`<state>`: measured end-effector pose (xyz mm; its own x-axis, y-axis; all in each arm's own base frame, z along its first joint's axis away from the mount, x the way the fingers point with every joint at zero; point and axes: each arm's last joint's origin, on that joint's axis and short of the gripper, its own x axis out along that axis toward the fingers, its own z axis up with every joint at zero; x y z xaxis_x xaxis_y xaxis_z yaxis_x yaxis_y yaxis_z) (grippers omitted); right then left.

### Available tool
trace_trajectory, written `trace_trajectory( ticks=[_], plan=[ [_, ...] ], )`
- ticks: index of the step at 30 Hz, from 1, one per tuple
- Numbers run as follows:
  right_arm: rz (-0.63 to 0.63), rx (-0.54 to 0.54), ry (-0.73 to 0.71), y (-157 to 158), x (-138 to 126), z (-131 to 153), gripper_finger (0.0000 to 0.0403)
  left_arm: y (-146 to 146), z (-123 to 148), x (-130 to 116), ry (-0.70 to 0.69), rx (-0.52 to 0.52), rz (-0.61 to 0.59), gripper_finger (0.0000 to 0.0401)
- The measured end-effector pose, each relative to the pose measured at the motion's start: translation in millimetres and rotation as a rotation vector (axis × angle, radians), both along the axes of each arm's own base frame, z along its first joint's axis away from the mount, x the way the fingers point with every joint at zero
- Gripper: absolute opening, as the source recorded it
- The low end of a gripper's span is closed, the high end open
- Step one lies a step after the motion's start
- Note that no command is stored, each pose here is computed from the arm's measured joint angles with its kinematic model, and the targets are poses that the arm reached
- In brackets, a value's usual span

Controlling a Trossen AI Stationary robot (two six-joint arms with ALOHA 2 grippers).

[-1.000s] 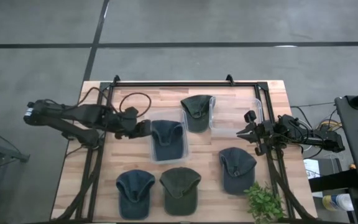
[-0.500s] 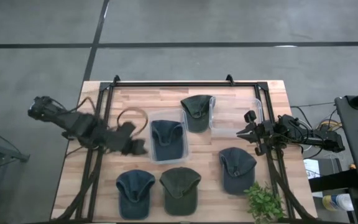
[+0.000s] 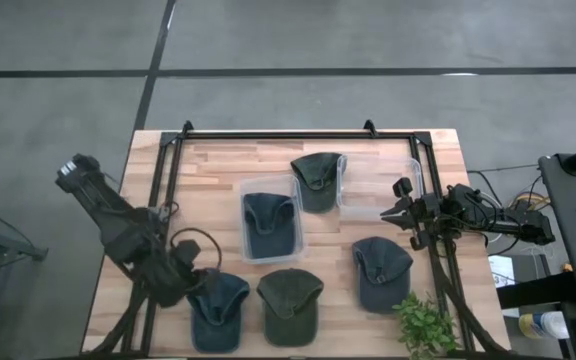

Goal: Pick and place caps into container
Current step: Put the left blue cap into the left transparent container

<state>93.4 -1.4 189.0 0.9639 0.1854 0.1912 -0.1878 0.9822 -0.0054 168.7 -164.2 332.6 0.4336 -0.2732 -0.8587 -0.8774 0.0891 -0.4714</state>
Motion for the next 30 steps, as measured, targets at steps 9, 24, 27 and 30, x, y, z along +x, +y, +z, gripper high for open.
trace_trajectory(
  ticks=[9, 24, 27, 30],
  plan=[
    [0.0, 0.0, 0.0, 0.0, 0.0, 0.0, 0.0038, -28.3, -35.5, -9.4, 0.36, 0.042, -0.132, 0.0142],
    [0.0, 0.0, -0.002, 0.0, 0.0, 0.1, 0.0038, -68.5, -80.5, -3.9, 0.405, 0.061, -0.159, 0.0142],
    [0.0, 0.0, -0.005, 0.0, -0.1, 0.5, 0.0038, -72.4, -84.1, -1.6, 0.401, 0.055, -0.161, 0.0142],
    [0.007, 0.03, -0.008, 0.0, -0.3, 1.3, 0.0038, -73.9, -87.7, 0.0, 0.401, 0.061, -0.145, 0.0142]
  ],
)
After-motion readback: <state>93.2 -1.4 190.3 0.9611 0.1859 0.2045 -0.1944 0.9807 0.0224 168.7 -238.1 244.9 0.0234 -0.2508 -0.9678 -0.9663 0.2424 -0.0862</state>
